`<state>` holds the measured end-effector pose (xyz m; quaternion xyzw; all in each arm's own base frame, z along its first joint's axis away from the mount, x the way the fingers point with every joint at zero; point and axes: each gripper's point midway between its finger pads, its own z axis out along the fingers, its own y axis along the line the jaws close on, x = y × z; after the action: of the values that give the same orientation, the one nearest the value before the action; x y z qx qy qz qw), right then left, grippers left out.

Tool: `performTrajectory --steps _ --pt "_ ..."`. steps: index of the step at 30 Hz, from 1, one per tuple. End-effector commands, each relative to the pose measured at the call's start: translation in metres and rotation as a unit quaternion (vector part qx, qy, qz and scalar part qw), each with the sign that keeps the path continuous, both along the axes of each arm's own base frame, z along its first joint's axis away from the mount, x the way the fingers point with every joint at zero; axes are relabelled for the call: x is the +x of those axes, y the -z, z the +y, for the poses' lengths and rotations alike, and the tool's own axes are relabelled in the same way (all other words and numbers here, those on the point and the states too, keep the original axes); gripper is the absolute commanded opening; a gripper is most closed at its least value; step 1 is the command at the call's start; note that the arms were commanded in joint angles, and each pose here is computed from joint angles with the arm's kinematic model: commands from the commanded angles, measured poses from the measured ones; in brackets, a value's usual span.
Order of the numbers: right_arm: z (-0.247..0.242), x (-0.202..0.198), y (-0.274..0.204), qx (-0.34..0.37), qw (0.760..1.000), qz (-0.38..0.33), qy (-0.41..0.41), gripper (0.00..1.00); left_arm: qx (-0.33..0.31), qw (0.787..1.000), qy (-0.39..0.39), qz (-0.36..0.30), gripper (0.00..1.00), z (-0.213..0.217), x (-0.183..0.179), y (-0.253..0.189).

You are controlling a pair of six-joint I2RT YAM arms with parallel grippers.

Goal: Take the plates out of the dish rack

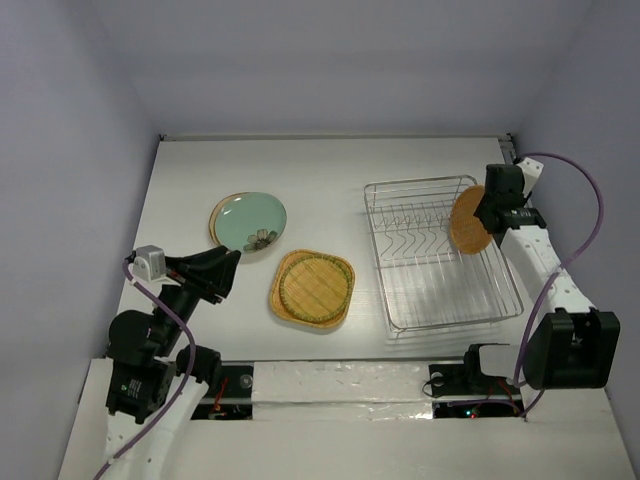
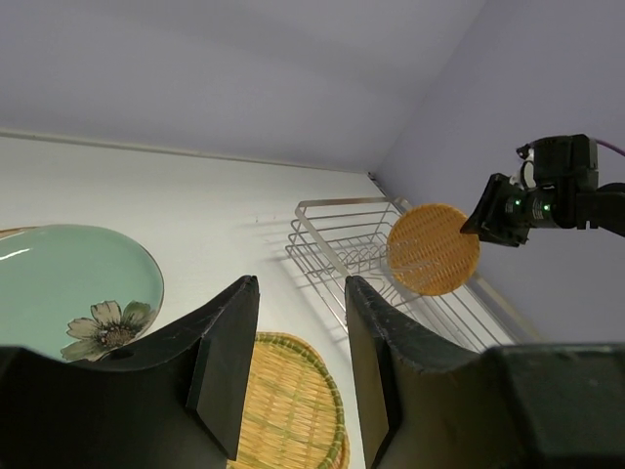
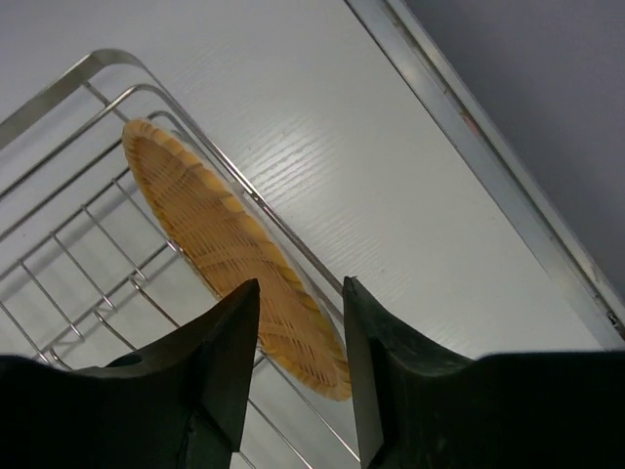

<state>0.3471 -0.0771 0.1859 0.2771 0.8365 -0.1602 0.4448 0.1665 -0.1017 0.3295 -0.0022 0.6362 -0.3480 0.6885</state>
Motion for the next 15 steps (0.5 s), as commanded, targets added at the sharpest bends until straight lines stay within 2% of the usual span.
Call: performTrajectory --steps 1,2,5,9,12,15 --pt "0.004 0.023 -0.015 -0.012 0.999 -0.019 -0.04 0.44 -0.004 0.999 0.011 -0.035 0.38 -0.002 -0.008 -0.015" --pt "0.004 0.025 -0.014 -0.014 0.999 -0.014 -0.042 0.43 -0.005 0.999 0.012 -0.036 0.38 -0.002 -0.009 -0.016" --pt "-0.007 0.025 -0.014 -0.048 0.998 0.016 -0.033 0.27 -0.006 0.999 0.011 -0.039 0.38 -0.001 -0.01 -0.017" --pt "-0.017 0.024 -0.015 -0.086 0.994 0.054 -0.036 0.16 -0.008 0.999 0.01 -0.042 0.38 0.0 -0.011 -0.018" --pt "-0.023 0.025 -0.024 -0.108 0.992 0.061 -0.03 0.02 -0.007 0.999 0.01 -0.04 0.38 -0.001 -0.01 -0.017" --pt "-0.032 0.025 -0.035 -0.134 0.989 0.067 -0.019 0.0 -0.005 0.999 0.01 -0.037 0.38 -0.001 -0.009 -0.016"
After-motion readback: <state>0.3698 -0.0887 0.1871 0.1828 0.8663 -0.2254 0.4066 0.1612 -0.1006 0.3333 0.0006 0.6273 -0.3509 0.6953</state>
